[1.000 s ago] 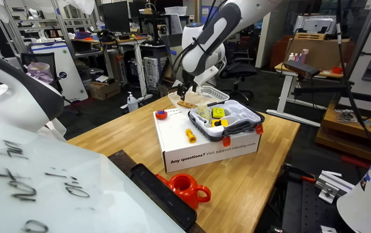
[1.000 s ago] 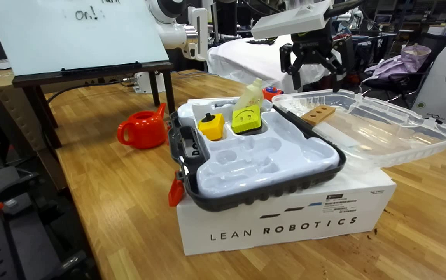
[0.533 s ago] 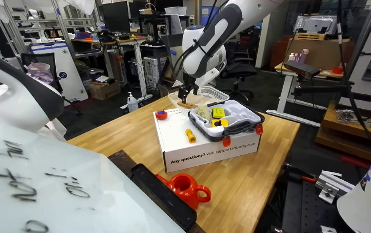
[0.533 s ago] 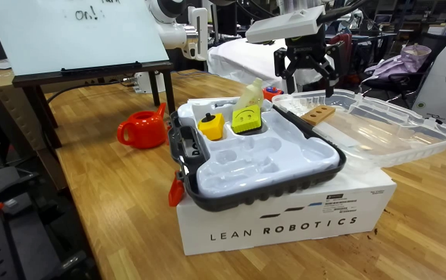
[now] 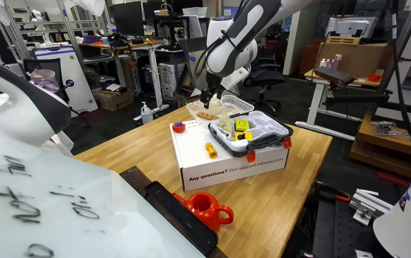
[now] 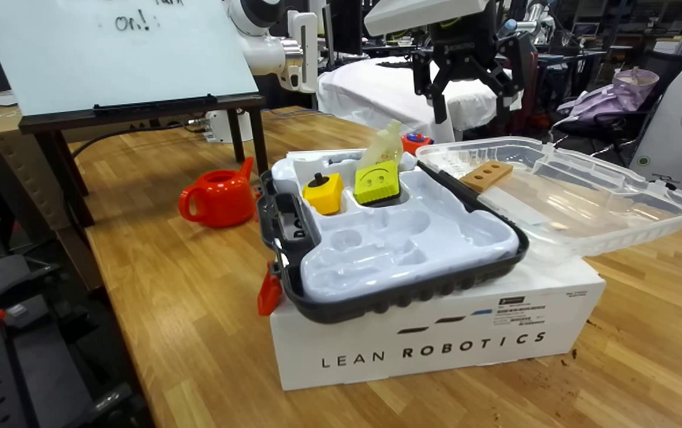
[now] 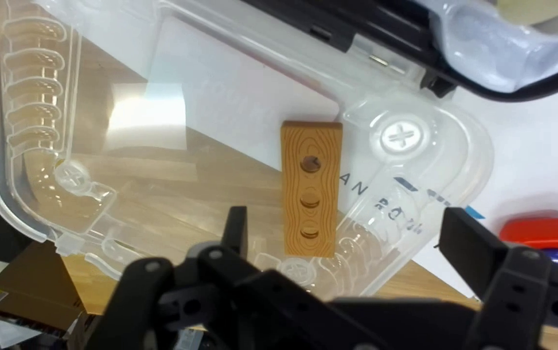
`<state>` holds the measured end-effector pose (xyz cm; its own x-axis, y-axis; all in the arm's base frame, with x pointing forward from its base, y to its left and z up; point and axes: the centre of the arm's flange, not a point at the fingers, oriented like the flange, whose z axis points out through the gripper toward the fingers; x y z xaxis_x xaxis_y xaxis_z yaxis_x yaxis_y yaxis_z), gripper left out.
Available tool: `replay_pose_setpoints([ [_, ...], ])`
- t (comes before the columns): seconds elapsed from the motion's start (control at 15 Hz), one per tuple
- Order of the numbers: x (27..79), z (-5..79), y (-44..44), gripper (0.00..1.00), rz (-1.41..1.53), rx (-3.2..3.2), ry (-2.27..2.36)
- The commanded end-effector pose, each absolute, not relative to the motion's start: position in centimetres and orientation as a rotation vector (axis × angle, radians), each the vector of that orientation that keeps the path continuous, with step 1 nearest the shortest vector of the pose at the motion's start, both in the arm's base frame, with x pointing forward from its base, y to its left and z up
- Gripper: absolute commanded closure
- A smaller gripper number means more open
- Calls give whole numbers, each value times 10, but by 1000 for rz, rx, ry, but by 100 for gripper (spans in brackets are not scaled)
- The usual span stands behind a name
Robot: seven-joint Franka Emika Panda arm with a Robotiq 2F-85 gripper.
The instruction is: Pick the wooden object on the table, put it on the case cover, take the container out of the case and put it on the box then place the dumbbell at the edge of the box
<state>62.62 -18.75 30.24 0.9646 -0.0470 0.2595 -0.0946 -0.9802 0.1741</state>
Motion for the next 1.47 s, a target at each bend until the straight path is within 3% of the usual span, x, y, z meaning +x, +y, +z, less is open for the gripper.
replay_pose_setpoints([
  [0.0,606,315,-184,0,355,2986,-29],
  [1.4,593,303,-168,0,261,2997,50],
])
